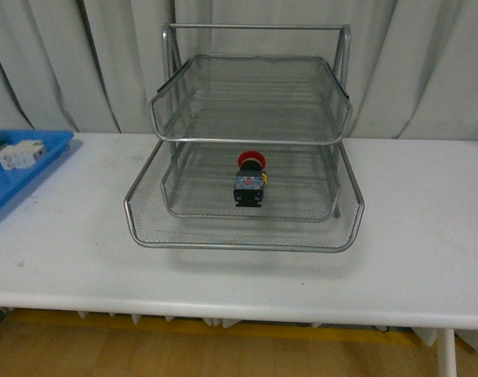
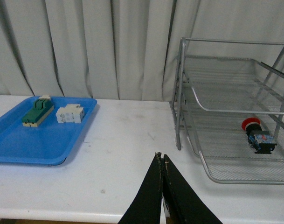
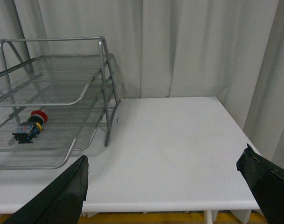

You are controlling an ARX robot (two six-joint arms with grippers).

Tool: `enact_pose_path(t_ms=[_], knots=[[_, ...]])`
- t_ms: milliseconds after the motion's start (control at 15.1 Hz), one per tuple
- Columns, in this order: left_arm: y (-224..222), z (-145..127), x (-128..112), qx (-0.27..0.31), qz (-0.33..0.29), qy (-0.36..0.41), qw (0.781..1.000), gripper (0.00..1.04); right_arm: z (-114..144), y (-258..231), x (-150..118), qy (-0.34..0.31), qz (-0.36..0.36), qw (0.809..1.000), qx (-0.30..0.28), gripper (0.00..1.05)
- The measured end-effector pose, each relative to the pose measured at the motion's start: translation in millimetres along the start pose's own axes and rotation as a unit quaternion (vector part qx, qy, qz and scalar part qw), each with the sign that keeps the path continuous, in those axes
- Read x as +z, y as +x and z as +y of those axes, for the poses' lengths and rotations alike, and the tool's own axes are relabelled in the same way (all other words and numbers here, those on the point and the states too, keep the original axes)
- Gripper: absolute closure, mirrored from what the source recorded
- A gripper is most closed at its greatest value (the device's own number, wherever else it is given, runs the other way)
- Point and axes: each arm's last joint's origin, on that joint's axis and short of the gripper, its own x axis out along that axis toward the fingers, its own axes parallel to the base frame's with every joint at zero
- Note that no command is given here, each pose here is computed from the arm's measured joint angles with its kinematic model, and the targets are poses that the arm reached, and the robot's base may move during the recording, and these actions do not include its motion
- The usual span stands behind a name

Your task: Place button on rack with both arms

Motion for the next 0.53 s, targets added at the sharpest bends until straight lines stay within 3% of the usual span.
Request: enact_pose_path(t_ms=[529], knots=[[-12.4, 0.0, 0.2, 0.0, -0.001, 0.0, 1.0, 1.03, 0.0, 0.0, 0.0, 0.0, 0.0, 1.0, 0.0, 0.06]])
